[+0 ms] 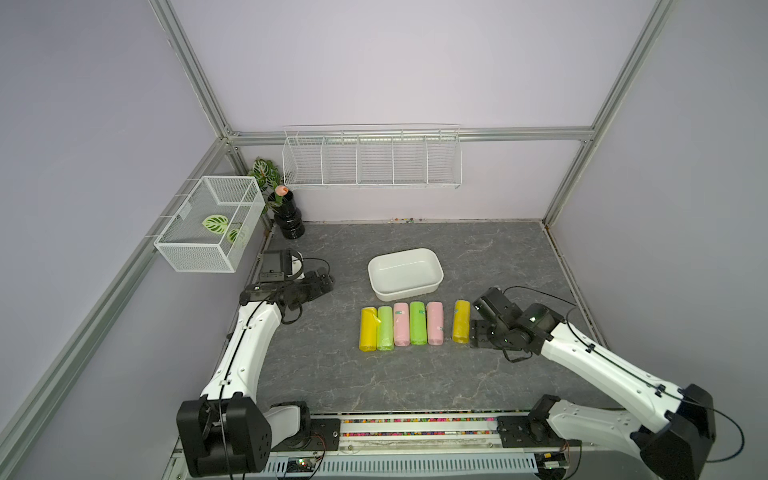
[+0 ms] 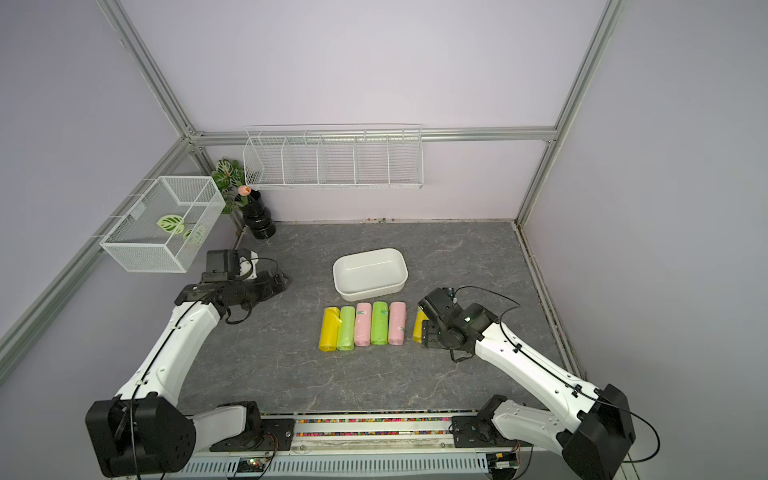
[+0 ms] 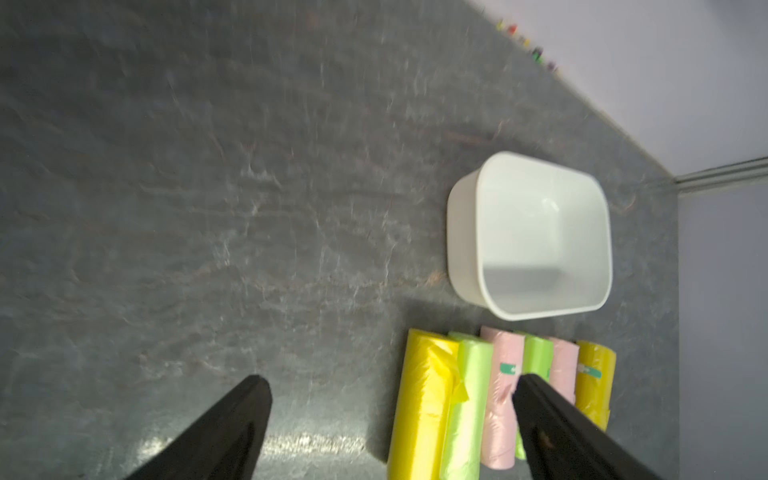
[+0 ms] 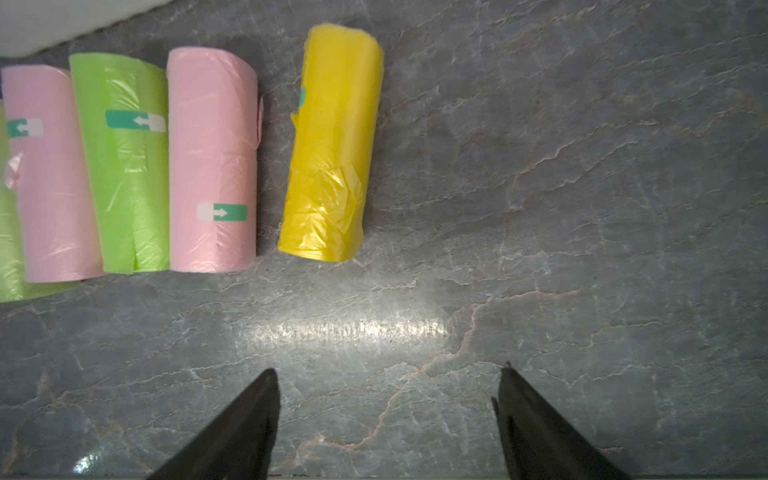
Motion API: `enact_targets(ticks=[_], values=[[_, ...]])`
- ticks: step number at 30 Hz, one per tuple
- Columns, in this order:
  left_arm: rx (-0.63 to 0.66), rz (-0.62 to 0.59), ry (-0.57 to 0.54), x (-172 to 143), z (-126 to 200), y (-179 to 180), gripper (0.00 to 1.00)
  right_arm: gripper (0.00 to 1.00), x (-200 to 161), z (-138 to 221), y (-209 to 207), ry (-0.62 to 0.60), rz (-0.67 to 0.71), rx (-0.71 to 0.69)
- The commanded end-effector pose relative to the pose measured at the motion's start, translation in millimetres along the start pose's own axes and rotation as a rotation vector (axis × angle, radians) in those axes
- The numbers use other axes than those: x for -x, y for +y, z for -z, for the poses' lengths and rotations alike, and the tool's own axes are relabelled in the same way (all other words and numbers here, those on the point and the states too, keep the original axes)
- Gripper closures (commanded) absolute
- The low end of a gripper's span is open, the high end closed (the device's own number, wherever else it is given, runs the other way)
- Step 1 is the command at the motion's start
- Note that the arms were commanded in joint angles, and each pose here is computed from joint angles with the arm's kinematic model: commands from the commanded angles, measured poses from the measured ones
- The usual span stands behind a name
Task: Put the roll of trash bags into the storage box
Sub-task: Pick up the roll of trash bags from the center of the board.
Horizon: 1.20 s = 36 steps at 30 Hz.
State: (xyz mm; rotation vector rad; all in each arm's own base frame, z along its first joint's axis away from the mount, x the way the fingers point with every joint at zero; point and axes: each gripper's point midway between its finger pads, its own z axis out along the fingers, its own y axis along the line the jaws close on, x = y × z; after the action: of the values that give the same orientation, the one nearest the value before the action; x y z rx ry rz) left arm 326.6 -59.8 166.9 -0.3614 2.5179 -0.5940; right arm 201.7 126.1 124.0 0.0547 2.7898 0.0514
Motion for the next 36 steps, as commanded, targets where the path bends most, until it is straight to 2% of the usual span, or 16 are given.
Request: enact_targets(ticks=[1,5,8,13,20,23,29,36], values=[[-0.081,-0.037,0.023,3,-2,-17,0.06,0.16,-2,-14,9,0.037,0.000,-0.006],[-0.122,-0.094,0.015,8,0,-27,0.03,0.13,17,-26,20,0.034,0.014,-0.059],[-0.113,-0.128,0.082,1,-4,-25,0.04,0.14,31,-39,26,0.072,0.022,-0.105],[-0.145,-0.133,0.171,-14,-15,-27,0.11,0.19,48,-59,33,0.126,0.028,-0.144],[-0.188,-0.112,0.159,-14,-25,-57,0.12,0.22,41,-85,28,0.208,-0.012,-0.129],[-0.169,-0.111,0.138,-14,-36,-69,0.12,0.23,42,-96,32,0.228,-0.016,-0.113],[-0.136,-0.058,0.143,-7,-54,-68,0.16,0.28,38,-116,36,0.275,-0.036,-0.094],[-0.127,-0.083,0.135,-1,-53,-70,0.16,0.34,37,-127,32,0.289,-0.062,-0.069]])
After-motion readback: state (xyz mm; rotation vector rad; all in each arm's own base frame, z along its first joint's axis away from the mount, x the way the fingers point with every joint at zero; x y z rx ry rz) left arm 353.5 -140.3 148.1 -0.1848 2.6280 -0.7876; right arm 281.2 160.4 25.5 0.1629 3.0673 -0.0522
